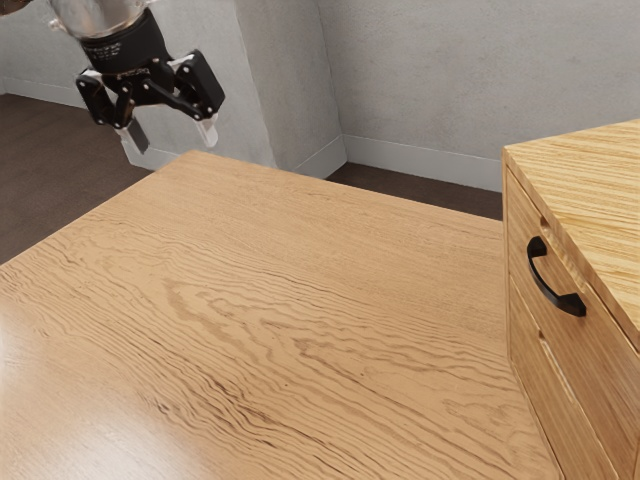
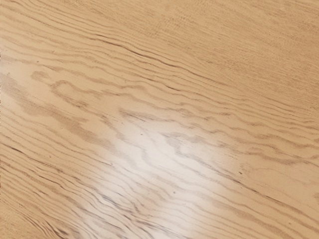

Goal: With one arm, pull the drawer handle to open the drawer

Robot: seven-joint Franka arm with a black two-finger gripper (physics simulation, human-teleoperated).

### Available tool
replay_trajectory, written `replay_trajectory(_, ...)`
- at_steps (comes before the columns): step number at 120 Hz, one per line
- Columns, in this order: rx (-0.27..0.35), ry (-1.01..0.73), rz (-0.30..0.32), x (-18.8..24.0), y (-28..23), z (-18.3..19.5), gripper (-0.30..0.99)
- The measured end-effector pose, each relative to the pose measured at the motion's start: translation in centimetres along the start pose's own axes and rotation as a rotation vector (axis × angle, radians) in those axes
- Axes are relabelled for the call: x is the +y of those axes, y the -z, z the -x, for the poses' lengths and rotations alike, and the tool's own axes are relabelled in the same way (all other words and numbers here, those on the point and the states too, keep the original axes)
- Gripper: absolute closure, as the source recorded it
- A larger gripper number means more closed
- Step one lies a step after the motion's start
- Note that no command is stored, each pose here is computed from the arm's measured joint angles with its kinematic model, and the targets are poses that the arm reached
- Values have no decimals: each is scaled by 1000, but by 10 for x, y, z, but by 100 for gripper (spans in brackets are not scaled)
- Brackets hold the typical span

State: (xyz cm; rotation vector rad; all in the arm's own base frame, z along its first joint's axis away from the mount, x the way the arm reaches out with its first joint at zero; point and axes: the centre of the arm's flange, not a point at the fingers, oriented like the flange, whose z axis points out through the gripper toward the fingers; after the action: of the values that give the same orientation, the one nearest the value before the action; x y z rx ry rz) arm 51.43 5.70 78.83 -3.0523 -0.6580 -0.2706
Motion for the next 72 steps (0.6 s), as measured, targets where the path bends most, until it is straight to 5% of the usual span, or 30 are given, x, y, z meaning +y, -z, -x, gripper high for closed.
replay_trajectory(33,-62,-125,10,69,-18,19,0)
replay_trajectory(72,-135,2,43,57,-27,15,0)
